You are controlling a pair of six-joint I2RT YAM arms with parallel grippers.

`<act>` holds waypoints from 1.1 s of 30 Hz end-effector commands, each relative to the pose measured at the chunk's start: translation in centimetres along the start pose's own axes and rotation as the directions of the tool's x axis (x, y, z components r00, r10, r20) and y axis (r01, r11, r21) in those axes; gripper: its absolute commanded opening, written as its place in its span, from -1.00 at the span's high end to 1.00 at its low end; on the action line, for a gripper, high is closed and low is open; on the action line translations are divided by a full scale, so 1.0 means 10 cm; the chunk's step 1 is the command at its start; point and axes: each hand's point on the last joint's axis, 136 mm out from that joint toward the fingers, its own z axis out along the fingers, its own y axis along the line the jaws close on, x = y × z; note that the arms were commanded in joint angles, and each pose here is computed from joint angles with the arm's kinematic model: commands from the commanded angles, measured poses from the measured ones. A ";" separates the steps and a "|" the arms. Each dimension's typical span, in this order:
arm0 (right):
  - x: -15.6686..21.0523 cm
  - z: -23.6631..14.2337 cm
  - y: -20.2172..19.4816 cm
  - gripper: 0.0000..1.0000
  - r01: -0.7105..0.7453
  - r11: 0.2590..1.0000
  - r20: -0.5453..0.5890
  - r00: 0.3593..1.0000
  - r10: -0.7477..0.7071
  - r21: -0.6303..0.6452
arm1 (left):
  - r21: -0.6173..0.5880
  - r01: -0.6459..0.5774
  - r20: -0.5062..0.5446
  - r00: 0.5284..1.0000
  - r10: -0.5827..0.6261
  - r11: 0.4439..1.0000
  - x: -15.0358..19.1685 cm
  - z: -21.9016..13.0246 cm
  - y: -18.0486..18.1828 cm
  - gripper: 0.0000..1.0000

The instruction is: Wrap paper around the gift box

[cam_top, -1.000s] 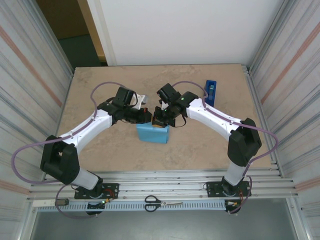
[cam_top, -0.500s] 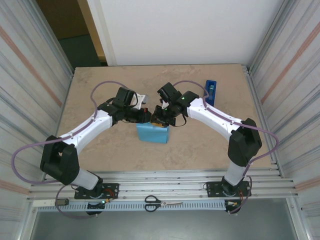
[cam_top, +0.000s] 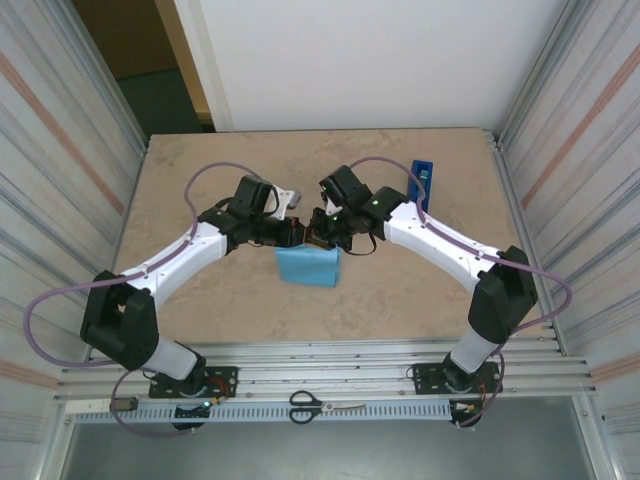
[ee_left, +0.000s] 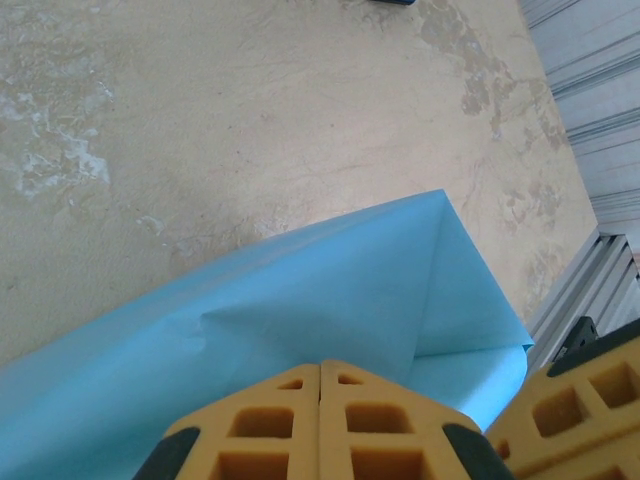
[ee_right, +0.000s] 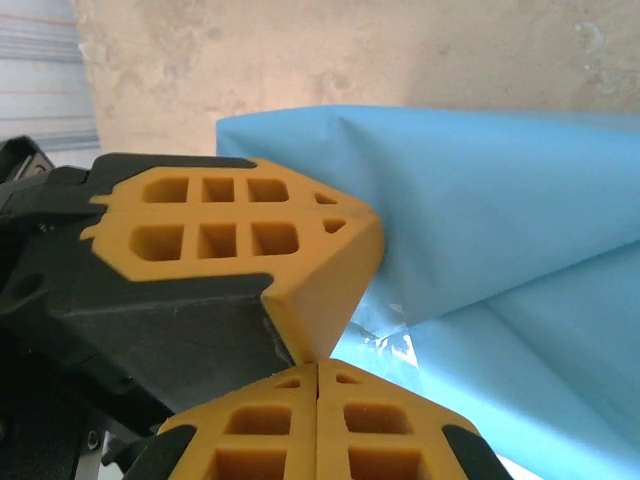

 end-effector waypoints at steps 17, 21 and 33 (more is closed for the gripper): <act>0.04 0.08 -0.14 1.00 0.003 0.998 0.019 1.000 -0.002 -0.055 | -0.088 0.089 -0.218 0.970 -0.107 0.992 0.69 0.16 0.25 1.00; -0.05 -0.07 0.05 1.00 0.025 0.991 0.072 0.997 -0.016 -0.130 | -0.089 0.090 -0.211 0.972 -0.107 0.992 0.67 0.14 0.26 1.00; 0.20 0.19 -0.31 1.00 0.025 0.999 0.001 1.000 -0.025 -0.032 | -0.058 0.098 -0.187 0.977 -0.107 0.994 0.58 0.11 0.18 1.00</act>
